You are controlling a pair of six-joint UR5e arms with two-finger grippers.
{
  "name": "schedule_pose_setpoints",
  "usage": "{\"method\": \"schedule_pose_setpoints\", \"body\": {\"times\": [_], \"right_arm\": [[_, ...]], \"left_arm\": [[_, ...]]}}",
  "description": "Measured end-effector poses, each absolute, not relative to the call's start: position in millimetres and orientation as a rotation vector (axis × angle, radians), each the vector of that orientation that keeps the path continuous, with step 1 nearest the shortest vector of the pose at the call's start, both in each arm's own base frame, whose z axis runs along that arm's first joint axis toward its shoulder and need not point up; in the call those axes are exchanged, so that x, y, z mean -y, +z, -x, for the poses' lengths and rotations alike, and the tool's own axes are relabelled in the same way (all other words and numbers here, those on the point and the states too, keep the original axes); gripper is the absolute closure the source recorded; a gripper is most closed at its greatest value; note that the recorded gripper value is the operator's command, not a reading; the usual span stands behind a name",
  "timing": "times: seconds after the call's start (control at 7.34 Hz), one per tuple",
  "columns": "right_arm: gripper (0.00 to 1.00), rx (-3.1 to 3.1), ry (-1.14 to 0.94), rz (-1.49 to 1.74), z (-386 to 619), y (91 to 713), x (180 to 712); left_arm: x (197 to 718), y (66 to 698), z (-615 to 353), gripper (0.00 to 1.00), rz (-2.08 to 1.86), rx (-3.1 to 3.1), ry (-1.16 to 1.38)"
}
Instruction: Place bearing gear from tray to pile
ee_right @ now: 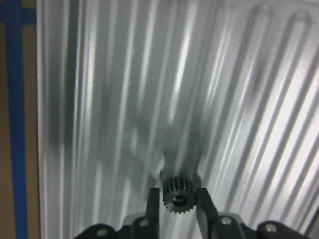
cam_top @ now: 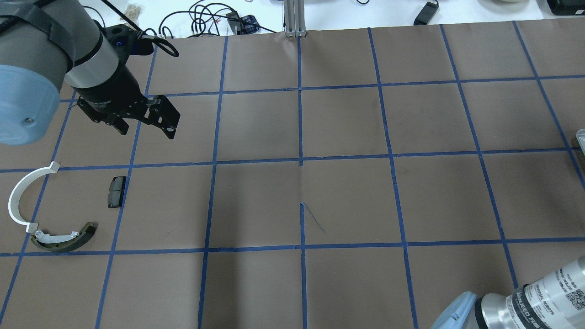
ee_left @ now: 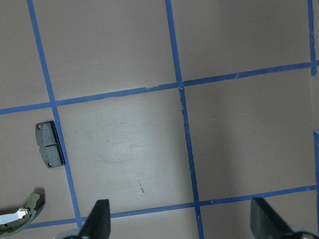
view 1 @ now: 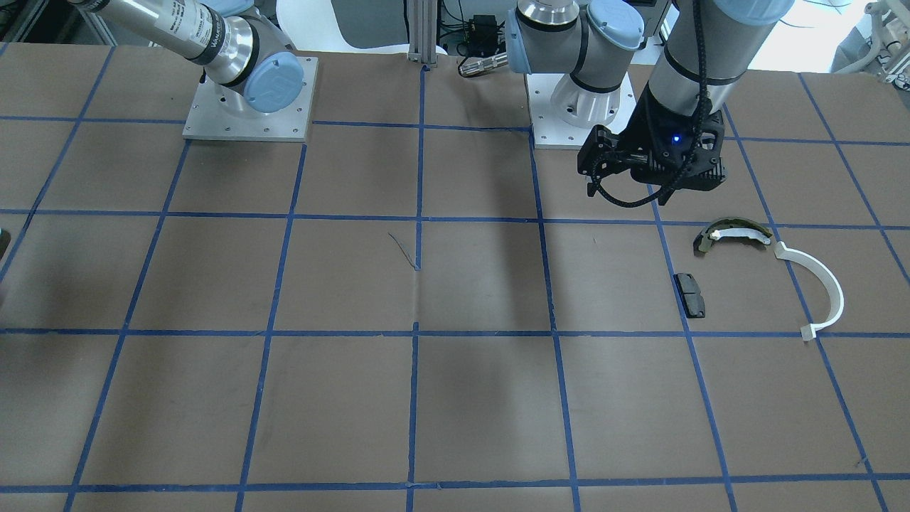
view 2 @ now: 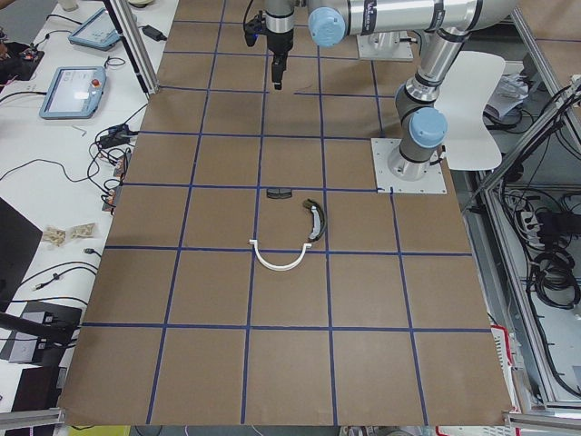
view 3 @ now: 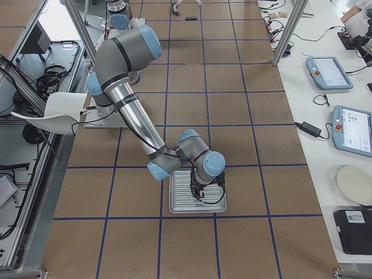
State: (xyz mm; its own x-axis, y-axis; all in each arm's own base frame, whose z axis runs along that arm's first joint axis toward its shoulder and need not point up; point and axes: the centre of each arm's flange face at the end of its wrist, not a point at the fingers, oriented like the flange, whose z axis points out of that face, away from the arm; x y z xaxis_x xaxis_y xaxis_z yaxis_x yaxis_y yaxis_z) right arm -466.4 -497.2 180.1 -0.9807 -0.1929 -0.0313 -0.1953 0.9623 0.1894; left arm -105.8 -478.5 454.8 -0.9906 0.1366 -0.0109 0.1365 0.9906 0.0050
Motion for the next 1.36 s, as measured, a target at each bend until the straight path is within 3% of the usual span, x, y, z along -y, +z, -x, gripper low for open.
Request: {"method": "schedule_pose_setpoints", "body": {"times": [0.14,0.82,1.36], "right_arm": [[0.99,-3.1,0.302,0.305,466.4,180.0,497.0],[1.0,-3.127,0.306,0.212,437.8,211.0,509.3],[1.0,-3.157,0.286,0.205,236.3,248.6,572.5]], "left_arm": [[479.1,453.9,105.6,0.0,-0.214,-3.123,0.009],[479.5,454.3,105.7,0.0,-0.214,-3.124,0.007],[480.5,452.0,105.0,0.0,-0.213,-3.124,0.014]]}}
